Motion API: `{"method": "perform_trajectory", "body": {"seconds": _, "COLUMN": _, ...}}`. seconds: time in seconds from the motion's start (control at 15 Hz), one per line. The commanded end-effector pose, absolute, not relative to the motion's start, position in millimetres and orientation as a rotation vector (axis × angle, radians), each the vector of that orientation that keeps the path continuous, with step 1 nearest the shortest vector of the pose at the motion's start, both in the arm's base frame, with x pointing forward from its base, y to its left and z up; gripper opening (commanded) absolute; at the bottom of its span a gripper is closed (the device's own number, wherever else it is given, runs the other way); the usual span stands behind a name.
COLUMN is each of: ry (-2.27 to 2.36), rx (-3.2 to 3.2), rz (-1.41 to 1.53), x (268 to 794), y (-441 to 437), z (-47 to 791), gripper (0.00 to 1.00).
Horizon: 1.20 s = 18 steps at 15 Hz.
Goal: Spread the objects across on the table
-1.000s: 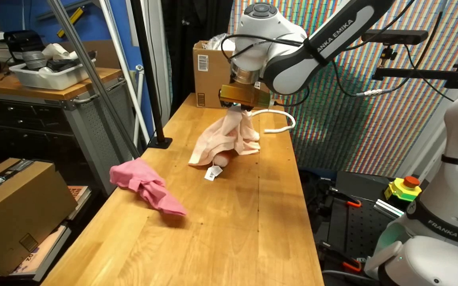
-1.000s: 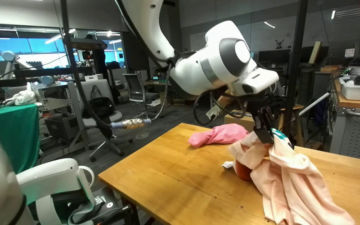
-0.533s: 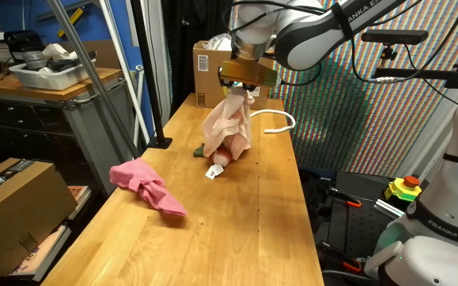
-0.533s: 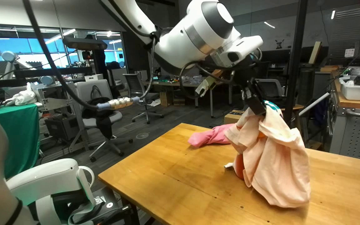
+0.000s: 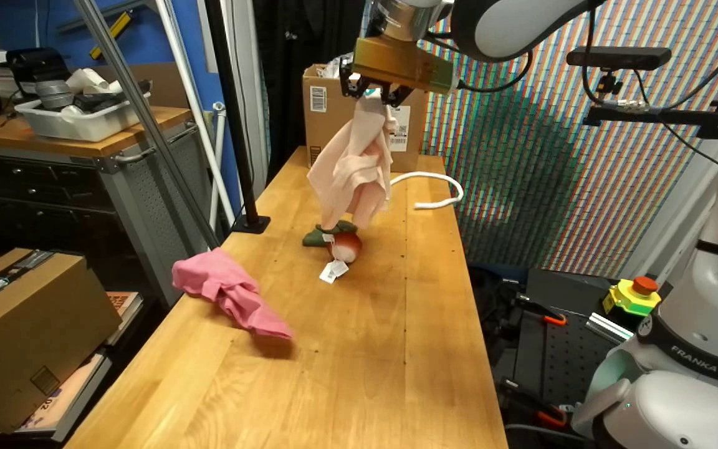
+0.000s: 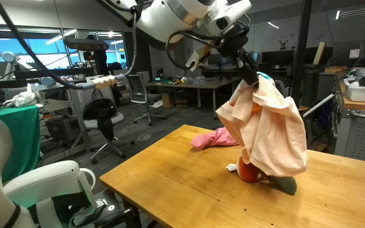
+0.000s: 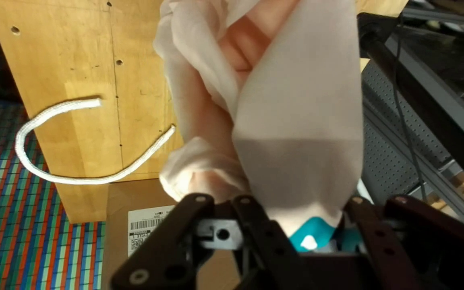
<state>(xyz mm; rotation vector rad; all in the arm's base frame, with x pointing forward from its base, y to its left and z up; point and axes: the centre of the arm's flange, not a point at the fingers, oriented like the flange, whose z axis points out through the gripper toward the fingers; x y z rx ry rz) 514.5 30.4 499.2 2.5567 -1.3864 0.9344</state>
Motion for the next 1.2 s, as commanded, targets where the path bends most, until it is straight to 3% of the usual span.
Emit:
{"method": "perform_trajectory", "body": {"seconds": 0.0, "ry": -1.319, "rx": 2.645, "rz": 0.914, "x": 497.0, "y": 38.4, "z": 542.7, "gripper": 0.08}}
{"method": "perform_trajectory", "body": {"seconds": 0.47, "ry": -1.102, "rx": 3.019, "rz": 0.686, "x": 472.6, "y": 61.8, "z": 560.0, "gripper": 0.08}}
{"method": "perform_trajectory", "body": {"seconds": 1.13, "ry": -0.749, "rx": 3.428, "rz": 0.079, "x": 451.1, "y": 76.6, "z": 532.2, "gripper": 0.08}}
